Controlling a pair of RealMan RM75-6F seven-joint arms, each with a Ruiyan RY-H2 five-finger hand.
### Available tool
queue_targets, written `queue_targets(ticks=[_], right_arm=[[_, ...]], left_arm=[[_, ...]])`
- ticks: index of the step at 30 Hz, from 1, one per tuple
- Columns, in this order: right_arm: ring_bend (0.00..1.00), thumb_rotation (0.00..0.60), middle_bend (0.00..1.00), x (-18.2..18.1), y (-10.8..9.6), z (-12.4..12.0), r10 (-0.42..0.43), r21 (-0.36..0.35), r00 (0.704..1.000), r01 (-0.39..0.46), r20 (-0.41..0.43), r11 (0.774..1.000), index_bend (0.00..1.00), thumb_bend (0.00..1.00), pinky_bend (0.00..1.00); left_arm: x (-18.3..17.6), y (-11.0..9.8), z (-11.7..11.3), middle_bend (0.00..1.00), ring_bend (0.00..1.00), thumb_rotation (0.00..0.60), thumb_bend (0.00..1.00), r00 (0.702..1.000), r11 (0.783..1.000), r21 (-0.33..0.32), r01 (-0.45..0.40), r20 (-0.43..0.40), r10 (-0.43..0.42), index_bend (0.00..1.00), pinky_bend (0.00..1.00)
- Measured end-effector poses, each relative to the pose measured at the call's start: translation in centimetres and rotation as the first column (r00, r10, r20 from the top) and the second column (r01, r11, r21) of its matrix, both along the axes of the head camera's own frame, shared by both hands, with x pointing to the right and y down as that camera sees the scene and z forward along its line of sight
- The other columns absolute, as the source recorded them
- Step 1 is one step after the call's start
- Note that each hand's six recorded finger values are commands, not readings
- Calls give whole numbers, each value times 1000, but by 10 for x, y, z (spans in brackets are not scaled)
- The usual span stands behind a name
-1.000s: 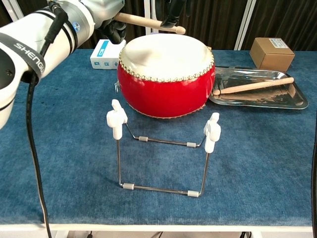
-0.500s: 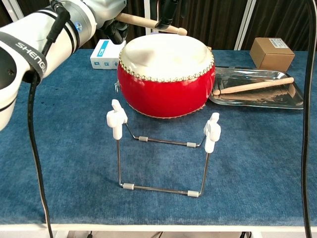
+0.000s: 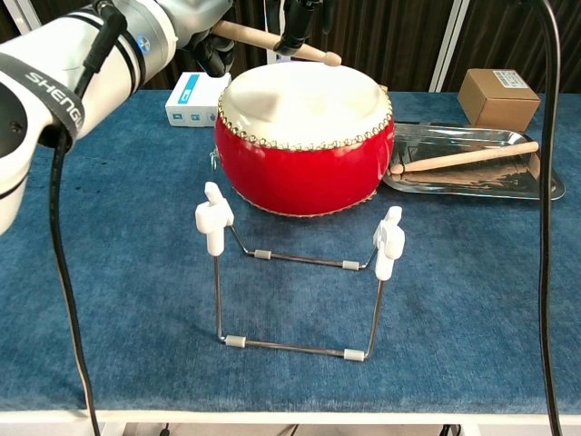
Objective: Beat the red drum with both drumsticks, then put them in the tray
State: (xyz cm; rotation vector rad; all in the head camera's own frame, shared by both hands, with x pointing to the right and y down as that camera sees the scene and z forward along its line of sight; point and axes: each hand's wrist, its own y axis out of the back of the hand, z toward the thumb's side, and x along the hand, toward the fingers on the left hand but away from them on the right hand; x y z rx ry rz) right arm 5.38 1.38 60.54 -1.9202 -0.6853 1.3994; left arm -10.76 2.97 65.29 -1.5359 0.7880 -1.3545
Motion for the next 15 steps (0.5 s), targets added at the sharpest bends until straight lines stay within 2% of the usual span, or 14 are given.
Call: queue_targets(ticks=[4,7,13,15], right_arm=[[348,600,576,1,0,0,2,3,1000,-2,-4,1000,602,519,349],[350,600,576,2,0,-1,1,6,1000,-1,-7,1000,604,547,350],[356,600,576,4,0,-4,1,12,1000,0,-12,1000,609,583,353],[357,600,576,4,0,-5,-1,13,1000,2,-14,1000,611,588,353]], left_arm=[[0,0,-1,952,910,600,546,1000,1000,6,-12,6,12,824,1000],[0,0,-3,857,833,600,505,1000,1000,16,-25,18,25,719,1000],[0,1,-4,611,632,600,299,998,999,20,-47,44,46,470,992],[1,1,-6,539,561,600,228,998,998,29,-50,47,49,398,934]])
